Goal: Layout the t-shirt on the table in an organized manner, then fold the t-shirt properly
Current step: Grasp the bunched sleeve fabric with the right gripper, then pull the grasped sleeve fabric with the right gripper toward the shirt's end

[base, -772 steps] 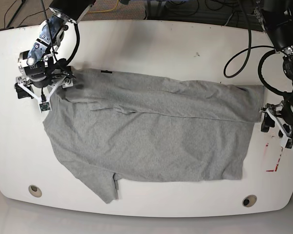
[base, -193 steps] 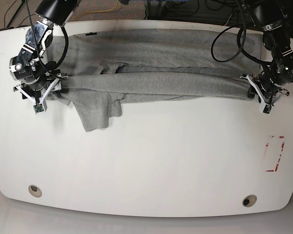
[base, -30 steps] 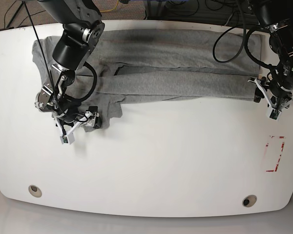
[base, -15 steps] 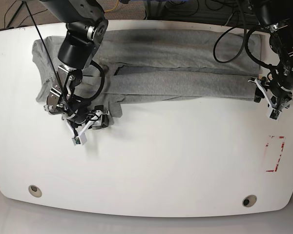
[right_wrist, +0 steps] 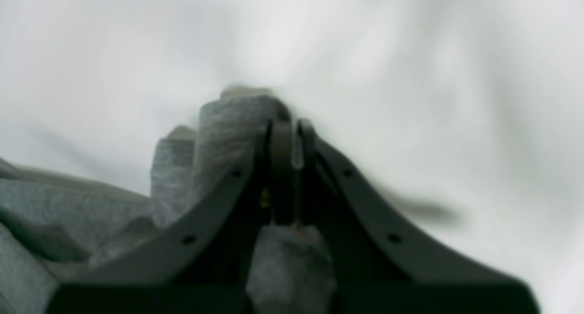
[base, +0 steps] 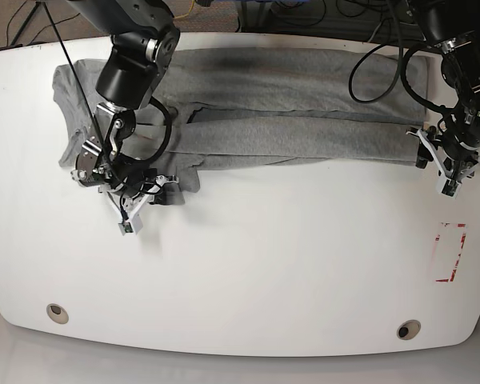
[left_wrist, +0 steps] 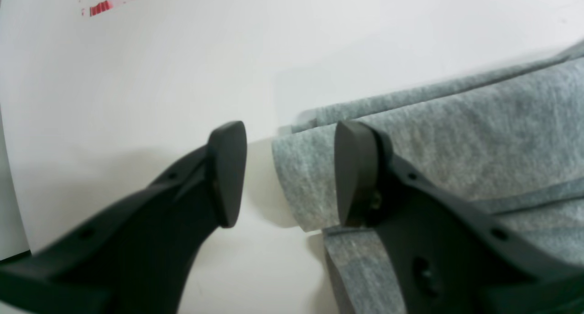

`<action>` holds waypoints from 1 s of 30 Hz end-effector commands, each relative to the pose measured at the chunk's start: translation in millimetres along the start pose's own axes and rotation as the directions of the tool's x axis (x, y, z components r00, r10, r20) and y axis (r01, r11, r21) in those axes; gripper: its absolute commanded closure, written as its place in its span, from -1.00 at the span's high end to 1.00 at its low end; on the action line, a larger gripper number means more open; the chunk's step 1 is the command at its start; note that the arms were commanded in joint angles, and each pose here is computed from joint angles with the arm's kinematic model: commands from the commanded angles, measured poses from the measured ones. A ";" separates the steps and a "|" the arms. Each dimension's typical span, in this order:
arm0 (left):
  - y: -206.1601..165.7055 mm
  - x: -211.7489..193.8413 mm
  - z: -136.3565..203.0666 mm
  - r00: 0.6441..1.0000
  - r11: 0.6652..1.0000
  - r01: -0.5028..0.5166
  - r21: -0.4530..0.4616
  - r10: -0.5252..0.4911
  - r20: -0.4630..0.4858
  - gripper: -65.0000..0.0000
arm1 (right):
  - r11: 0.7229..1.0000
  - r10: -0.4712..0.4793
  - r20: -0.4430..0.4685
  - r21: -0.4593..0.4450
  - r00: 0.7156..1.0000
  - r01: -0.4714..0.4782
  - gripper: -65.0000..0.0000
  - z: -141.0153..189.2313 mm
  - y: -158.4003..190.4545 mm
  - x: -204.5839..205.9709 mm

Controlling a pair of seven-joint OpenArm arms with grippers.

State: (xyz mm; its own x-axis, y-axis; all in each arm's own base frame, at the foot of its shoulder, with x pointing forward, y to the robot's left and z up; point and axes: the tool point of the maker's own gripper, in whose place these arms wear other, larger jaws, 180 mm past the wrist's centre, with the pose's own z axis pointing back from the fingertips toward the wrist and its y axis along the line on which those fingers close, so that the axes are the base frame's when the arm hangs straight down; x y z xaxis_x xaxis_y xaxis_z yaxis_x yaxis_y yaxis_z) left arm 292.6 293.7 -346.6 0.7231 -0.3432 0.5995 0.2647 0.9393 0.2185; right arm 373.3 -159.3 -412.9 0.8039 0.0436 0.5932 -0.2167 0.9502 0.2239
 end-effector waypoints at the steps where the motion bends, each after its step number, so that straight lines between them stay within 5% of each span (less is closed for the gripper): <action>1: 8.2 13.9 4.7 0.999 1.000 0.016 0.020 -0.017 0.041 -0.10 | 0.999 0.032 0.081 -0.025 0.996 -0.030 -0.98 18.0 -2.9 34.1; 11: 7.4 13.0 3.1 0.999 1.000 0.012 0.016 -0.013 0.040 -0.10 | 0.999 0.022 0.091 0.047 0.996 -0.026 -0.98 61.7 16.5 29.0; 20: 6.0 3.0 -3.6 1.000 1.000 -0.008 -0.001 0.008 0.012 -0.10 | 0.974 0.007 0.172 0.221 0.985 -0.045 -0.97 93.4 45.8 14.8; 30: 5.9 2.6 -3.9 1.000 1.000 -0.009 -0.002 0.009 0.011 -0.10 | 0.895 0.008 0.226 0.432 0.974 -0.108 -0.97 123.2 83.8 -7.5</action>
State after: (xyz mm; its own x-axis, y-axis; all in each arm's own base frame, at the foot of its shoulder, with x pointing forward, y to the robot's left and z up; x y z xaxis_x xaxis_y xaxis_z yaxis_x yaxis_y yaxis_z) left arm 289.1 294.2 -360.9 0.7499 -0.3214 0.5782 0.2622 0.9469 0.1862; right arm 278.0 -117.8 -318.8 0.6968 -0.0045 0.7172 -0.4875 0.7305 0.4782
